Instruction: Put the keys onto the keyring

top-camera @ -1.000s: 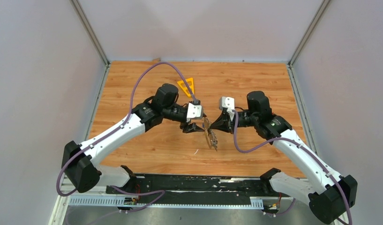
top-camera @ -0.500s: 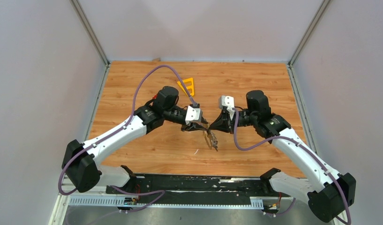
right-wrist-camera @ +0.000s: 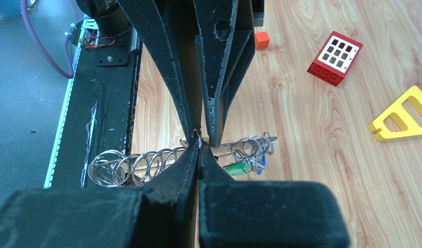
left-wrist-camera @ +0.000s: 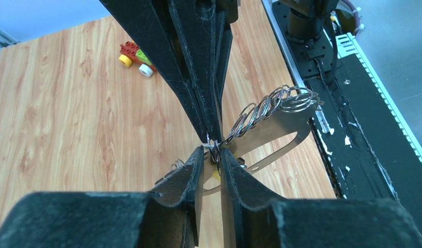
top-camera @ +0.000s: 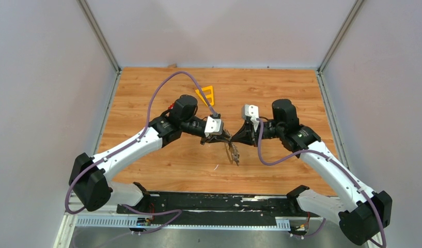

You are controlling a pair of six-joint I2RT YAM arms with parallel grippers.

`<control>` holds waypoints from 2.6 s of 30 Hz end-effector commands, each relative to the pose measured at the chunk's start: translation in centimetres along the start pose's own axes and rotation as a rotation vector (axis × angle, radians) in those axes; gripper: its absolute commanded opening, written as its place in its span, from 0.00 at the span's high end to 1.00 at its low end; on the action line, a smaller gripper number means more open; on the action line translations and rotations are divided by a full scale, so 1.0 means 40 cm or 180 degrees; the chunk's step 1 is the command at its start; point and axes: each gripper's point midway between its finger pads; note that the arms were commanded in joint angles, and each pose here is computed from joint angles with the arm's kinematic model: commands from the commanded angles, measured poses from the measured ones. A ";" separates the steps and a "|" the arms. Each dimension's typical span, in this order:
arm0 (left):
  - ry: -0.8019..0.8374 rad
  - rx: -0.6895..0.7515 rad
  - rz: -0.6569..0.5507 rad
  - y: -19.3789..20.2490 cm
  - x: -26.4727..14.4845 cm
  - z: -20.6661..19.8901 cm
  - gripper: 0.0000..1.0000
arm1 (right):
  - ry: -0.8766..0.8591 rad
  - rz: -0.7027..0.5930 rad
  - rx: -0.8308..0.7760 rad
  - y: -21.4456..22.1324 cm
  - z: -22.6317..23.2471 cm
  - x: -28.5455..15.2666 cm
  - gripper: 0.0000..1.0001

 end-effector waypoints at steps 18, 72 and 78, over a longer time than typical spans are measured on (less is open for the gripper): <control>-0.0174 -0.0136 0.0121 -0.006 -0.003 0.016 1.00 | 0.0237 -0.0076 -0.0284 -0.034 -0.045 -0.008 1.00; -0.0583 -0.0776 0.0955 -0.057 -0.031 -0.017 1.00 | -0.0321 -0.0390 -0.0065 -0.084 0.016 0.013 0.72; -0.0567 -0.0772 0.0908 -0.063 -0.031 -0.024 1.00 | -0.0342 -0.0380 -0.0023 -0.073 0.013 0.020 0.73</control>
Point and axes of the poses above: each gripper's point midway between its finger pads, its own x axis out along the fingers, its own z axis along the line the jaws close on, y = z × x, and after that the axes turned 3 degrees about -x, right-handed
